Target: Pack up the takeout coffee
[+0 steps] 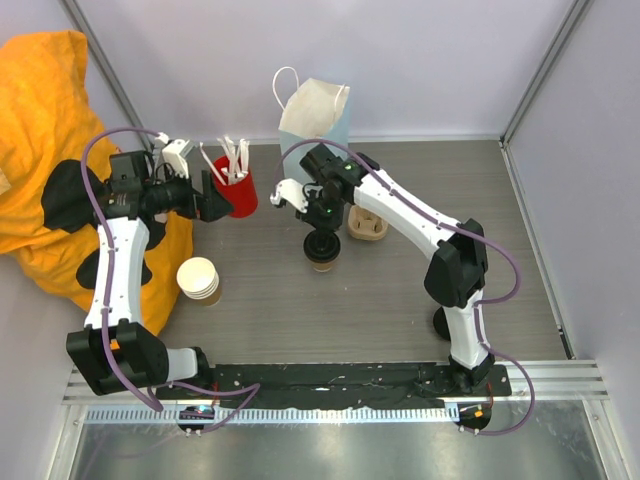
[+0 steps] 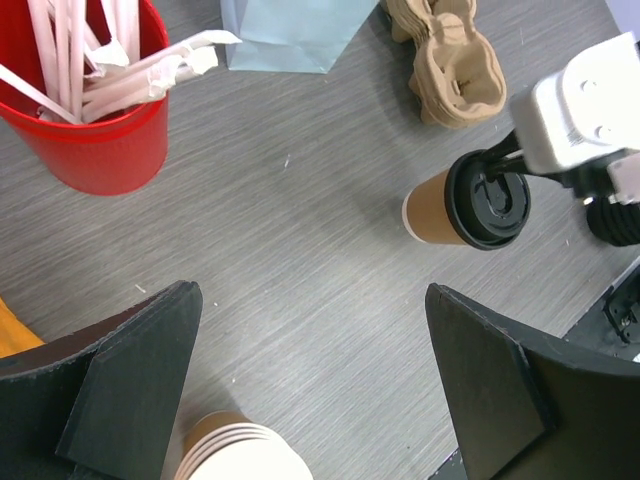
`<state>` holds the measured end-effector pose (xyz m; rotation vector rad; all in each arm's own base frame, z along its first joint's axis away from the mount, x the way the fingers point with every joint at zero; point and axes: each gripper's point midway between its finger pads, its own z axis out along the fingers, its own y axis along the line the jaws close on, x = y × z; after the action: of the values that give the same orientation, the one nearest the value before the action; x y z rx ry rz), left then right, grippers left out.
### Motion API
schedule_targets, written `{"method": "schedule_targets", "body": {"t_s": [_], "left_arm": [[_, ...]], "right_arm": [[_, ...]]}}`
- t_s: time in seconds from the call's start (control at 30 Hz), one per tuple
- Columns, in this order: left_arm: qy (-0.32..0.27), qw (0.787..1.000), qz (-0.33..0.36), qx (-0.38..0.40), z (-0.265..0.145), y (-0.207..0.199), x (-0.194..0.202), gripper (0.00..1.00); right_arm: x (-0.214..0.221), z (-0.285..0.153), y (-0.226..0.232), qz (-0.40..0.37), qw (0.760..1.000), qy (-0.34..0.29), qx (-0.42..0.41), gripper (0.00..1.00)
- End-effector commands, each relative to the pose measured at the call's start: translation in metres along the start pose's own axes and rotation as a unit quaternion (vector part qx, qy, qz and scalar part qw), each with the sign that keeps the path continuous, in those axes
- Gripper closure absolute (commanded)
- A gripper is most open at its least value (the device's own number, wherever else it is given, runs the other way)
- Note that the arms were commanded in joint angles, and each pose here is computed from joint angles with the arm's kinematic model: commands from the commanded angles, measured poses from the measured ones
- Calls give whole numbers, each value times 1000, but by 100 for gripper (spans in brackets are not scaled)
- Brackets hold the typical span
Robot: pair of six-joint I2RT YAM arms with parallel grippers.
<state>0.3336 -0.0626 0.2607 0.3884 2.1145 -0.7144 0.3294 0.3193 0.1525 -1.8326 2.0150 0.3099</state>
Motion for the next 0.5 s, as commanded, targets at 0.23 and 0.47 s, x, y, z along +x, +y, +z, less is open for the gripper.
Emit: {"method": "schedule_targets", "body": {"t_s": [0.23,0.47], "left_arm": [[-78,993,64,-62,-4,2,-84,0],[-87,980,175,-50,26,-35,-148,0]], "right_arm": [[-3,-106,-34,98,988,-67,96,99],[48,-172,-65,179,968,-98,149,99]]}}
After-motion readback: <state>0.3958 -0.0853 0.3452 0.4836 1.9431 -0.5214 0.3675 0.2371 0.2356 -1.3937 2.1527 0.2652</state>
